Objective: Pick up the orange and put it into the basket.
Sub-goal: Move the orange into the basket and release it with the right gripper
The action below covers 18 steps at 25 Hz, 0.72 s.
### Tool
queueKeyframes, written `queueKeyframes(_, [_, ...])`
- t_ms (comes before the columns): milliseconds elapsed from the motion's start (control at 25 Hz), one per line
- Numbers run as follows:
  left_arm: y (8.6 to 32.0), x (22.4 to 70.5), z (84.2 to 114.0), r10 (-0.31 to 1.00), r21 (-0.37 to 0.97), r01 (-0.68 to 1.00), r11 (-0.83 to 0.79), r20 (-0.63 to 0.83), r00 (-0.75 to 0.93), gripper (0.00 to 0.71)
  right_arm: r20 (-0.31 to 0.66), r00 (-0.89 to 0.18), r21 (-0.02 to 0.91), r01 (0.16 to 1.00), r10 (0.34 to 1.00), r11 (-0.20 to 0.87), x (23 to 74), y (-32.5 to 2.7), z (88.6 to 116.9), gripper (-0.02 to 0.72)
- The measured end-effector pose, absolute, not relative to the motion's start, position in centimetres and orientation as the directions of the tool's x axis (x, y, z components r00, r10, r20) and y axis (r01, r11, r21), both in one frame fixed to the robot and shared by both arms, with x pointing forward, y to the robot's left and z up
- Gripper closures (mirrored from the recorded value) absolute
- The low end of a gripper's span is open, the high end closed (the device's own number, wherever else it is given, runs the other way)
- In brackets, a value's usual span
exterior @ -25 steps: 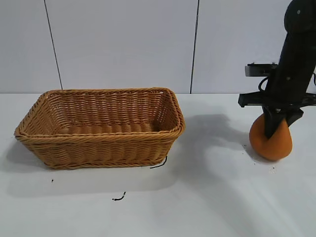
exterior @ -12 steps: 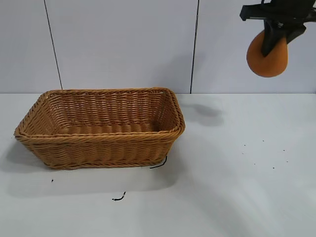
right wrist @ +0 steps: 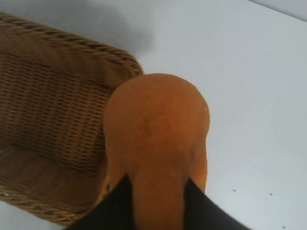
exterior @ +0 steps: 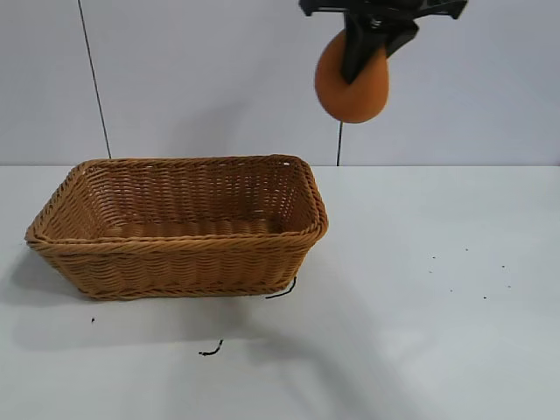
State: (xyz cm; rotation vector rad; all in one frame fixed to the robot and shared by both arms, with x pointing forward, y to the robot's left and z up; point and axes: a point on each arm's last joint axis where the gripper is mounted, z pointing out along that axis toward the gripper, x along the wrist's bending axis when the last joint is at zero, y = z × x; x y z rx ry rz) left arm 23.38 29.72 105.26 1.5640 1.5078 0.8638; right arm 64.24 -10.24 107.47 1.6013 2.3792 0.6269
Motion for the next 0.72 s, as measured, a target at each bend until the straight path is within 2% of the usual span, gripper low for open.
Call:
queueKeyframes(120, [29.7,23.4,105.3,0.997,0.885,0.465,0.011,-0.046,0.064,0.071,0.069,-0.461,0.453,0.805,0.885,0.384,63.2,-6.3,105.9,0.624])
queueKeyframes(320, [29.7,23.4,105.3,0.997,0.885,0.465,0.011,-0.046,0.064,0.071,0.082,-0.519,0.459,0.778,0.851,0.430,63.1,-1.7,101.2,0.624])
queueKeyframes(520, [29.7,23.4,105.3,0.997,0.885,0.465,0.011,-0.046,0.064,0.071,0.091,-0.512,0.437,0.791,0.854,0.428,64.3,-0.4,96.0,0.624])
queueKeyframes(640, [29.7,23.4,105.3,0.997,0.885,0.465,0.011,-0.046,0.064,0.071,0.096,-0.507,0.402,0.807,0.856,0.433,64.4,-0.3,94.3,0.621])
queueKeyframes(720, [29.7,23.4,105.3,0.997,0.885,0.465,0.011,-0.046,0.064,0.071,0.102,-0.505,0.397,0.811,0.857,0.430,64.4,-0.2,94.1,0.537])
